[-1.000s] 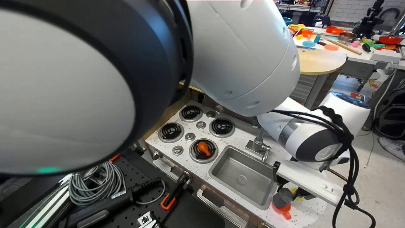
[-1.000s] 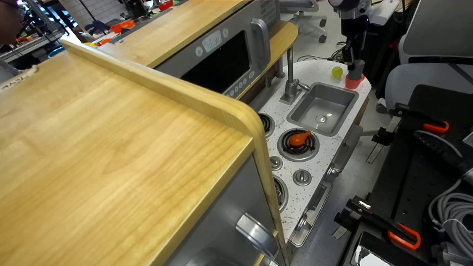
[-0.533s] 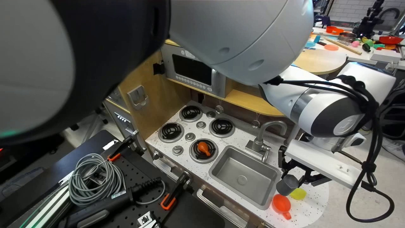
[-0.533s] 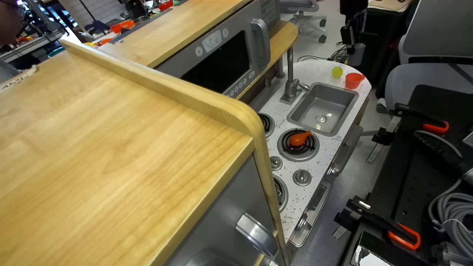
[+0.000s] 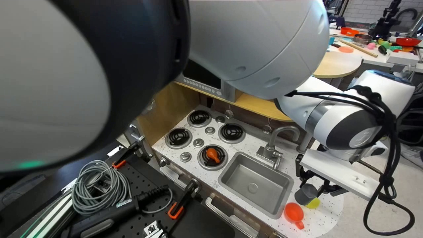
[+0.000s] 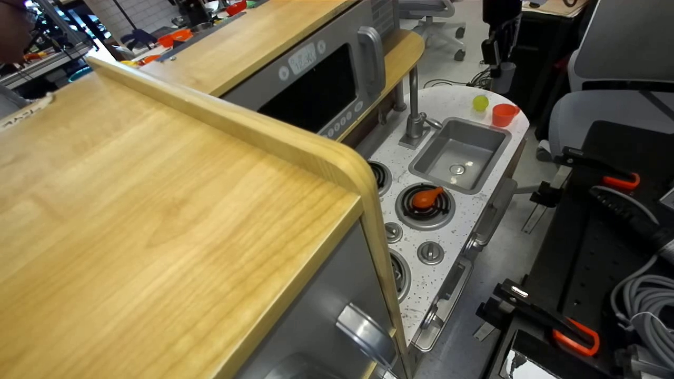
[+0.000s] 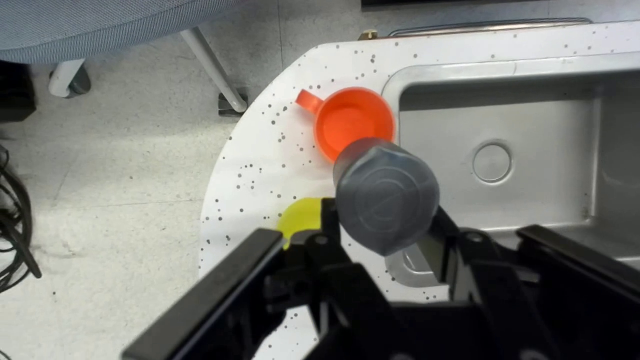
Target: Take the grey object out of the orange cup and put it on the counter
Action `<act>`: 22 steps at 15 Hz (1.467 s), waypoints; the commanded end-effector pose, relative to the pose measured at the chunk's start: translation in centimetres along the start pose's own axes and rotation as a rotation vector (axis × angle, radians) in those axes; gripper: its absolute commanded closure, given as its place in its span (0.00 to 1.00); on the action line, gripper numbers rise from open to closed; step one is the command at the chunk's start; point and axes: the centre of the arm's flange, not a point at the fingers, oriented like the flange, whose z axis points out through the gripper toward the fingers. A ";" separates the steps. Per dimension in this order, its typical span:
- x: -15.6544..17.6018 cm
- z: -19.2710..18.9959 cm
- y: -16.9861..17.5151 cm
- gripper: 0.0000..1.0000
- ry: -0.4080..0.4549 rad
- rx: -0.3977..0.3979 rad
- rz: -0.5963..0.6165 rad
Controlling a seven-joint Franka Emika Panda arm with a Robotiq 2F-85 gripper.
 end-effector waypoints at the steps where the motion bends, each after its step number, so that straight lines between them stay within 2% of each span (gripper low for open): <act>1: 2.6 1.9 1.1 0.83 0.044 -0.021 0.024; 6: 4.7 4.0 1.4 0.83 0.047 -0.025 0.040; 16: 7.6 4.7 -0.7 0.83 0.075 -0.029 -0.013; 22: 8.5 7.2 -0.5 0.83 0.050 -0.038 -0.016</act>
